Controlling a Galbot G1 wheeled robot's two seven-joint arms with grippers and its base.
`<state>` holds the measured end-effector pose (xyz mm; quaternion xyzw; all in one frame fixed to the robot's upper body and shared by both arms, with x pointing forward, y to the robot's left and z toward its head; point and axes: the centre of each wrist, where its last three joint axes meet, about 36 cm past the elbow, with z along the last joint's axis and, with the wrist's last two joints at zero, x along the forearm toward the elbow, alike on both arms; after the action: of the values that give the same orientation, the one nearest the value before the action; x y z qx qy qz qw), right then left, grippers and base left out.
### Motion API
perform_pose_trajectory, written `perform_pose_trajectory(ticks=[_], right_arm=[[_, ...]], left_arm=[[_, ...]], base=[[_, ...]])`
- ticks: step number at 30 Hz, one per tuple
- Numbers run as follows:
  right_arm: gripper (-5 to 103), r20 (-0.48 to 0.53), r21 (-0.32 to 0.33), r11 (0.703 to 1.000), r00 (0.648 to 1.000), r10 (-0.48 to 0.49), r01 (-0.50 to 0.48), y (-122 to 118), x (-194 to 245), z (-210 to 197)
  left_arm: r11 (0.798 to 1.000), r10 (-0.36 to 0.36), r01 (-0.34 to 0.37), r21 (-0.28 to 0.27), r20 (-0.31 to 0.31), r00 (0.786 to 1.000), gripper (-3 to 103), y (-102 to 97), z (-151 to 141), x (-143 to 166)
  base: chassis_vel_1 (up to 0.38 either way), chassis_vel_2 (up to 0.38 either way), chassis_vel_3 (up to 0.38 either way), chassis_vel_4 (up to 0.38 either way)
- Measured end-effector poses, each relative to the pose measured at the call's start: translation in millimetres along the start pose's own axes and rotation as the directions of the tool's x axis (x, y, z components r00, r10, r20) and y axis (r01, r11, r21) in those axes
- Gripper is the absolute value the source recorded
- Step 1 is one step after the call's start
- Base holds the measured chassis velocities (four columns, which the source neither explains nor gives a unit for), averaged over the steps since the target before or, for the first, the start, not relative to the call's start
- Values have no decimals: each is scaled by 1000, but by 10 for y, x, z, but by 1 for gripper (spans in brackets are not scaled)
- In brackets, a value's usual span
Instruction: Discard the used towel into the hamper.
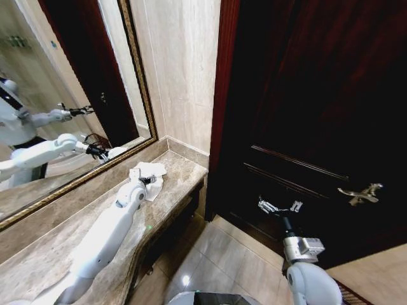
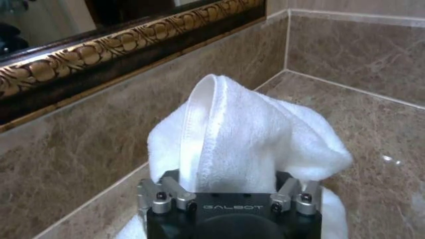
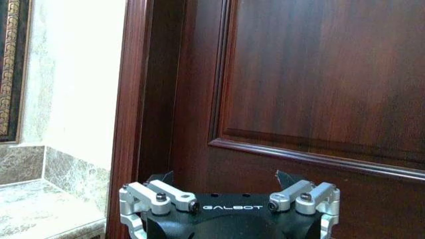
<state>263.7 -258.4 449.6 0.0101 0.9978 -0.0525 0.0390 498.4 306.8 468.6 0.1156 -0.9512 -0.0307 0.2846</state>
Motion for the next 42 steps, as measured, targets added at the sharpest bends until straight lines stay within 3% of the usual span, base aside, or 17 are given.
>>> perform_pose_trajectory(ticks=[2, 5, 6, 9, 11, 17, 23, 27, 29, 30, 32, 38, 39, 41, 42], right_arm=[[100, 1, 0, 1000, 1000, 2, -2, 1, -4, 1], [100, 4, -4, 1000, 1000, 20, -20, 12, -24, 6], [100, 4, -4, 1000, 1000, 20, -20, 12, -24, 6], [100, 4, -9, 1000, 1000, 23, -23, 25, -44, 24], [100, 5, -10, 1000, 1000, 23, -23, 28, -48, 23], [100, 15, -11, 1000, 1000, 25, -25, 31, -45, -13], [100, 16, -11, 999, 999, 31, -31, 22, -28, -29], [100, 23, -13, 999, 999, 44, -44, 13, -15, -55], [100, 28, -15, 998, 998, 59, -58, 12, -16, -70], [100, 28, -15, 998, 998, 59, -58, 12, -16, -70], [100, 37, -26, 997, 997, 74, -73, 11, -21, -109], [100, 16, -96, 991, 996, 91, -89, 10, -28, -325], [100, 16, -96, 991, 996, 91, -89, 10, -28, -325], [100, 22, -98, 991, 995, 94, -91, -9, -51, -378], [100, 26, -100, 990, 995, 98, -95, -17, -65, -399]], left_arm=[[1000, 2, -2, 0, -1, 1000, 78, 5, 6, -1], [1000, 6, -6, 1, -7, 1000, 61, 22, 38, -6], [1000, 6, -6, 1, -7, 1000, 61, 22, 38, -6], [1000, 11, -11, 2, -17, 1000, 45, 43, 84, -11], [1000, 11, -11, 2, -18, 1000, 45, 47, 92, -10], [1000, 6, -6, -3, -11, 1000, 19, 79, 85, 24], [1000, 4, -4, -1, 19, 1000, 9, 113, 79, 46], [1000, 8, -7, -14, 110, 994, 7, 140, 82, 149], [1000, 17, -16, -8, 204, 979, 7, 161, 89, 228], [1000, 17, -16, -8, 204, 979, 7, 161, 89, 228], [1000, 24, -17, -21, 350, 936, 7, 234, 135, 357], [999, 37, -42, 0, 461, 887, 7, 359, 224, 817], [999, 37, -42, 0, 461, 887, 7, 359, 224, 817], [998, 42, -57, 13, 511, 858, 7, 383, 252, 996], [997, 52, -70, 11, 549, 834, 7, 379, 287, 1123]], base=[[0, 0, 0, 0], [0, 0, 0, 0], [0, 0, 0, 0], [0, 0, 0, 0], [0, 0, 0, 0], [0, 0, 0, 0], [0, 0, 0, 0], [0, 0, 0, 0], [0, 0, 0, 0], [0, 0, 0, 0], [0, 0, 0, 0], [0, 0, 0, 0], [0, 0, 0, 0], [0, 0, 0, 0], [0, 0, 0, 0]])
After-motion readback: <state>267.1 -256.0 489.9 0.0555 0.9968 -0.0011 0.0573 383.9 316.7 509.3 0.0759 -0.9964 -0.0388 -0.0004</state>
